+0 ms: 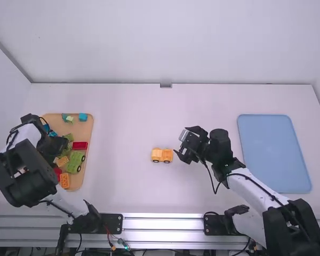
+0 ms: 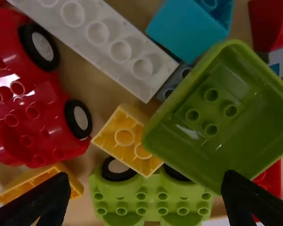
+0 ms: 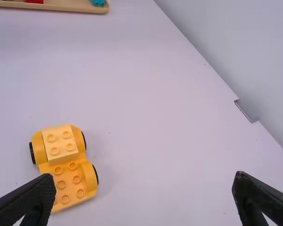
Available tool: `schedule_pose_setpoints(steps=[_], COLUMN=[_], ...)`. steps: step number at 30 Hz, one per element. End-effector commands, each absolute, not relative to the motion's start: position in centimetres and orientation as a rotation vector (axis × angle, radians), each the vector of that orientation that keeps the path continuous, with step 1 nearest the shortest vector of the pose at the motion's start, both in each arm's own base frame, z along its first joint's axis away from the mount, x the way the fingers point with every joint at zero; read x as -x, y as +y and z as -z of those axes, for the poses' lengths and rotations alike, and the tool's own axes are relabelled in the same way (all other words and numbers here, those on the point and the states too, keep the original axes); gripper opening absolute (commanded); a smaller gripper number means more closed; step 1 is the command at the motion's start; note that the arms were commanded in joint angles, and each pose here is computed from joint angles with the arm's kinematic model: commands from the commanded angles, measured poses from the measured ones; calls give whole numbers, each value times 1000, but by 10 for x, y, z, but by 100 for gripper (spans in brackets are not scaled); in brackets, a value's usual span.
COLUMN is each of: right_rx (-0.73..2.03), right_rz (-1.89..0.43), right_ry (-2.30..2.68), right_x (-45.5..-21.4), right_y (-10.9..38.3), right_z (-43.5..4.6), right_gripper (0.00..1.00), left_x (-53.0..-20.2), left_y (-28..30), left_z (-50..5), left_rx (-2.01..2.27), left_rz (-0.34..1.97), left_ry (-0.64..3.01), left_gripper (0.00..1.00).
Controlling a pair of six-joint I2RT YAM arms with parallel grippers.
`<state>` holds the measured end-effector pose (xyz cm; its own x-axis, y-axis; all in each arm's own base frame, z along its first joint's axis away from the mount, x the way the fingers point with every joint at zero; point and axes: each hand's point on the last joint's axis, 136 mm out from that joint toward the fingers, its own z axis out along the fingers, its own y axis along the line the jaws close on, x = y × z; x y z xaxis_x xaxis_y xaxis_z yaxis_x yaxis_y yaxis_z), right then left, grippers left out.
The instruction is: Assemble lego blocks to make yellow taxi
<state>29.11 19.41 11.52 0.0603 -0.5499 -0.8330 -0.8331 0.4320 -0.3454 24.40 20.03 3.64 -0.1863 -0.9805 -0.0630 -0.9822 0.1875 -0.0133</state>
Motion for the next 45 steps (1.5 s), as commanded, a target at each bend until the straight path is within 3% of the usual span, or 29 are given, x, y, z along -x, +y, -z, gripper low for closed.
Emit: schedule_pose_setpoints(steps=[1,22,34,45], right_rx=[1234,1228,1225,1227], right_rz=[-329,-332,-329,-331], right_ry=[1603,1604,1595,1601], right_x=[-291,-291,-292,-291], right_y=[194,194,195,194], right_z=[-118,-119,-121,-120], right_gripper=[99,99,99,99], left_x=[-243,-236,-245,-228], left_y=[202,197,199,184], left_z=[-41,-19,-45,-38], left_rx=[1969,1963,1973,2010], left_rz=[-53,-63,-24,-46], left_ry=[2376,2377,2382,2457], left_gripper=[85,81,83,82])
